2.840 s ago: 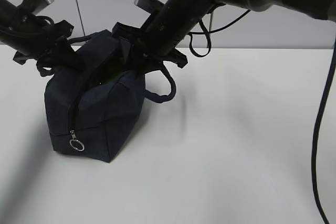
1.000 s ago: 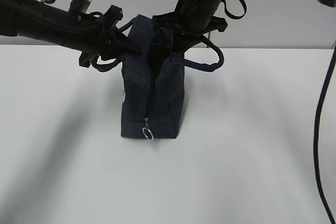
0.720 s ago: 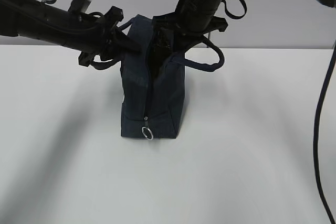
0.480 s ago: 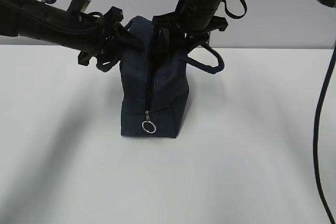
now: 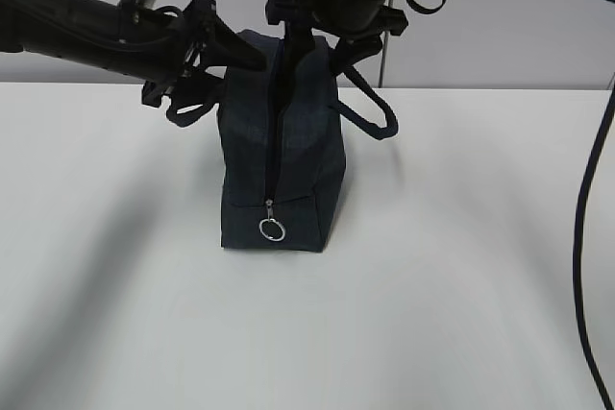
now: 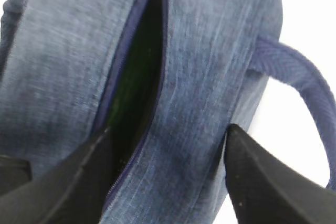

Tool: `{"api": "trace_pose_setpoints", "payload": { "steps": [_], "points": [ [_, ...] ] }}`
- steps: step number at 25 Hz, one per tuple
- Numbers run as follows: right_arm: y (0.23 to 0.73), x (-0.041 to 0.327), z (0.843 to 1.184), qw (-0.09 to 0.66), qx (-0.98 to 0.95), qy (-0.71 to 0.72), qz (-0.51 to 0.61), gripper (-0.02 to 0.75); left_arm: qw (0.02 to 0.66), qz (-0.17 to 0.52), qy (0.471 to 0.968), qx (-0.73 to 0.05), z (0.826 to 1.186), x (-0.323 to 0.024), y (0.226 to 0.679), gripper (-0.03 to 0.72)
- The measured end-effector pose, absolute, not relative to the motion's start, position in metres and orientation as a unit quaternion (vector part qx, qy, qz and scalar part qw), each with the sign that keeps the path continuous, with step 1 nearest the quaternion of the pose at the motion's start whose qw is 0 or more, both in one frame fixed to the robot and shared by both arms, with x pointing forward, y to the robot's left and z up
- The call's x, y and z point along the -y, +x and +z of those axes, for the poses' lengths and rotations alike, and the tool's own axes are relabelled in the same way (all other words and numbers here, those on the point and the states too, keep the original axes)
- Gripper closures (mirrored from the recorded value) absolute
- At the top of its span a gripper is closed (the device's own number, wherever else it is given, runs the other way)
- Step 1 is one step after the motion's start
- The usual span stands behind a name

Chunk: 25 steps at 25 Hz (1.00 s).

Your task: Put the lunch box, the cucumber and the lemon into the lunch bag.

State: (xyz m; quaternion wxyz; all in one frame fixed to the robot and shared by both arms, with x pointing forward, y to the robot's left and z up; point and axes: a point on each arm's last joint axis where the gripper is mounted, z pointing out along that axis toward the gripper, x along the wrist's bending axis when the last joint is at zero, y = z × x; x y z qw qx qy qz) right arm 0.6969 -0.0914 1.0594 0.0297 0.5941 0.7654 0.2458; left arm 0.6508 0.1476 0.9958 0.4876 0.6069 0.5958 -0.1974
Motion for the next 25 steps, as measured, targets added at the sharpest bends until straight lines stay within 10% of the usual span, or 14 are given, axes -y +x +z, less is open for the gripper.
{"api": "trace_pose_setpoints", "payload": {
  "steps": [16, 25],
  "points": [
    [0.685, 0.097, 1.102, 0.071, -0.787, 0.546, 0.279, 0.243, 0.49, -0.274, 0.593, -0.577, 1.003, -0.216, 0.65, 0.221],
    [0.66, 0.104, 1.153, 0.107, -0.787, 0.52, 0.315, 0.243, 0.433, -0.204, 0.688, -0.545, 1.031, -0.226, 0.627, 0.297]
  ]
}}
